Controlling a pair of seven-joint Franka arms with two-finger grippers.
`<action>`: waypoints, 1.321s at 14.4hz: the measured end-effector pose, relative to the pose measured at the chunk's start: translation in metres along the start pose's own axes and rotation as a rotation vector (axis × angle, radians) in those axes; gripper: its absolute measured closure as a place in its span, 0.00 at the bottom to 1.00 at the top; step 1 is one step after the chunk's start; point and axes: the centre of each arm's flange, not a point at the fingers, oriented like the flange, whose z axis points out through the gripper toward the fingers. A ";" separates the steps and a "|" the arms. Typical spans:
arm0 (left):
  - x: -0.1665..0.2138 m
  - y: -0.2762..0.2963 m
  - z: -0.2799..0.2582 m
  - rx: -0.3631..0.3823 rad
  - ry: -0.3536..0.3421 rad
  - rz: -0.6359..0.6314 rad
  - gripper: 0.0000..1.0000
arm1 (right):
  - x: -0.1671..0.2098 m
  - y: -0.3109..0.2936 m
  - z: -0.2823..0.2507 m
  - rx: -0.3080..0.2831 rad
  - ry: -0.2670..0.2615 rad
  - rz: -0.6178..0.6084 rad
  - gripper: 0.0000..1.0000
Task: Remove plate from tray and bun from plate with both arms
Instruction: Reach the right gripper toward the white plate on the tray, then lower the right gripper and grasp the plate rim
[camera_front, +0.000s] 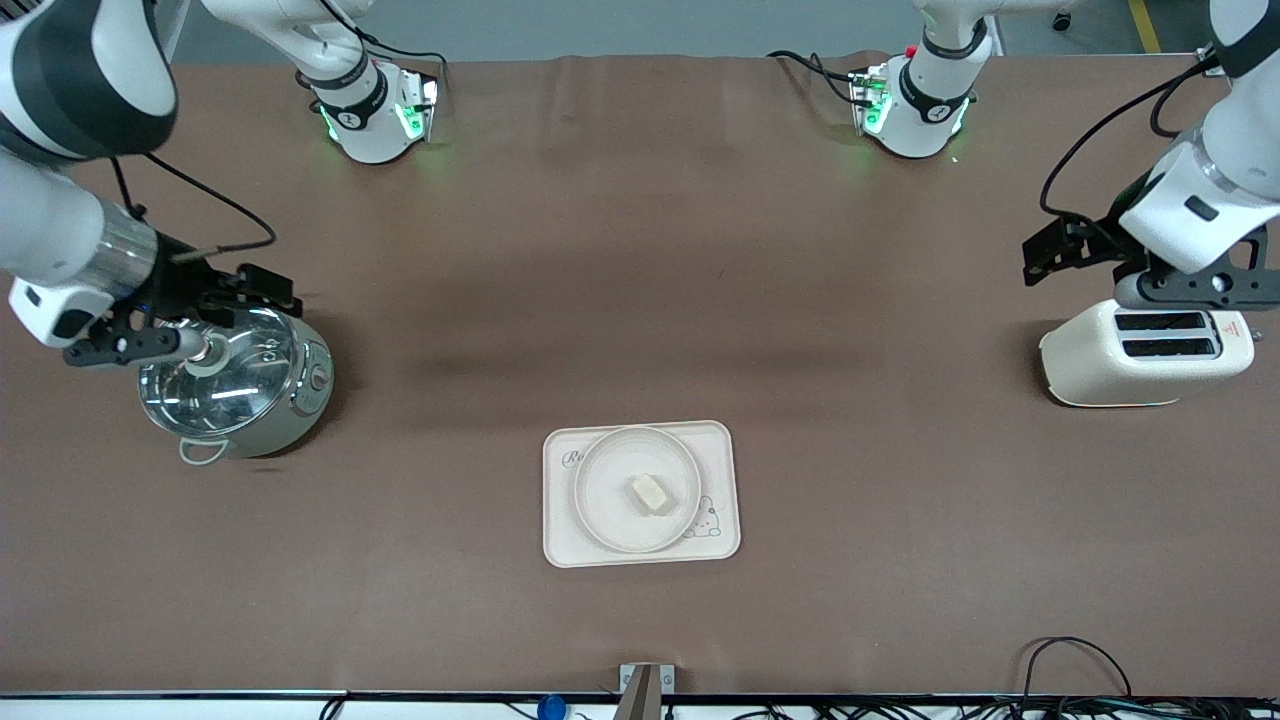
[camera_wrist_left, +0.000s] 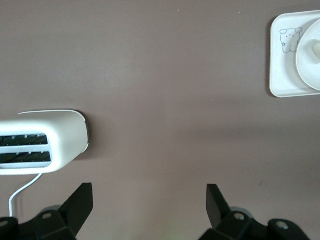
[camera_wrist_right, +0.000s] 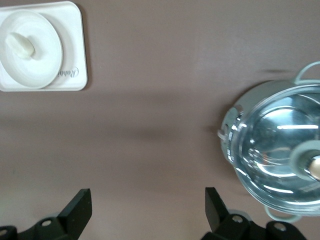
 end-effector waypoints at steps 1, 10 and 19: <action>0.006 0.000 0.007 -0.003 0.000 -0.001 0.00 | 0.007 -0.007 0.010 0.011 0.005 0.013 0.00; 0.045 -0.009 0.061 -0.021 -0.002 -0.016 0.00 | 0.051 -0.106 0.113 0.078 0.082 0.160 0.00; 0.065 -0.027 0.098 -0.030 -0.043 -0.045 0.00 | 0.084 -0.199 0.276 0.129 0.266 0.259 0.00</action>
